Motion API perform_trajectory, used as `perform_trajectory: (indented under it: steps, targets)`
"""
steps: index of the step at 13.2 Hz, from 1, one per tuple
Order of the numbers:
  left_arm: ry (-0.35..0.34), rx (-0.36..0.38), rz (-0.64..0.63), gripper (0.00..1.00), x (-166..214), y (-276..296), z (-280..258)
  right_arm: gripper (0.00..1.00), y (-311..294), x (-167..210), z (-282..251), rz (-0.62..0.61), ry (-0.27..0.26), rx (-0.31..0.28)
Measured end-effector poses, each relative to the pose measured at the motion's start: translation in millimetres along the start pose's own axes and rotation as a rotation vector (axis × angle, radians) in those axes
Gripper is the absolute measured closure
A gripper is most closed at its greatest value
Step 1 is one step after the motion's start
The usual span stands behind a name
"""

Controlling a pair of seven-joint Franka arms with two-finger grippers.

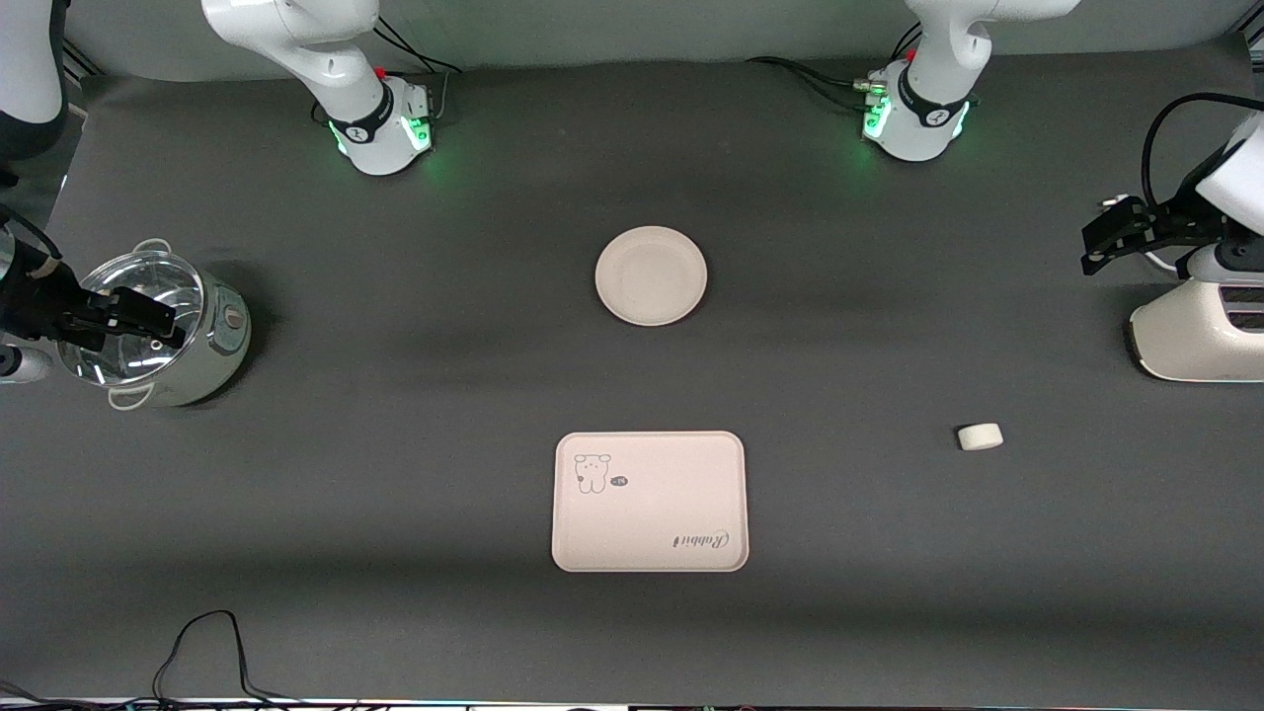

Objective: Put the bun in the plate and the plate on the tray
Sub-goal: 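Move the left gripper down toward the small white bun, then close the left gripper on the white bun and lift it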

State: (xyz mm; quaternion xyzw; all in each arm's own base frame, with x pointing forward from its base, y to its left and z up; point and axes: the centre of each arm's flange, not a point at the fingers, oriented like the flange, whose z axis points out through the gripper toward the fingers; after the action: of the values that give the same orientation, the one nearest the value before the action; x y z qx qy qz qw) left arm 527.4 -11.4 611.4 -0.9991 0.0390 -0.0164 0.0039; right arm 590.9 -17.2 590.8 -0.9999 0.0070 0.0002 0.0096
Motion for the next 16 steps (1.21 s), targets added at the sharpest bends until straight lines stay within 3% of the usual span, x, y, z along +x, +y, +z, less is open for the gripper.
perform_trajectory:
  steps: [4,7,13,16]
  targets:
    - [-0.004,0.000,0.009,0.00,0.3,2.5,1.6,0.00,0.1,-0.3,-0.5,0.000,0.000,0.000]
    - [-0.049,0.003,0.012,0.00,10.1,3.4,33.8,0.00,0.1,-0.5,-0.6,0.000,0.000,0.000]
    - [-0.035,0.047,-0.003,0.00,105.1,-12.4,210.8,0.00,0.4,-0.9,-0.7,0.001,0.000,0.000]
    - [-0.009,0.072,-0.007,0.00,133.6,-25.1,299.0,0.00,0.4,-1.1,-0.9,0.001,0.000,0.000]
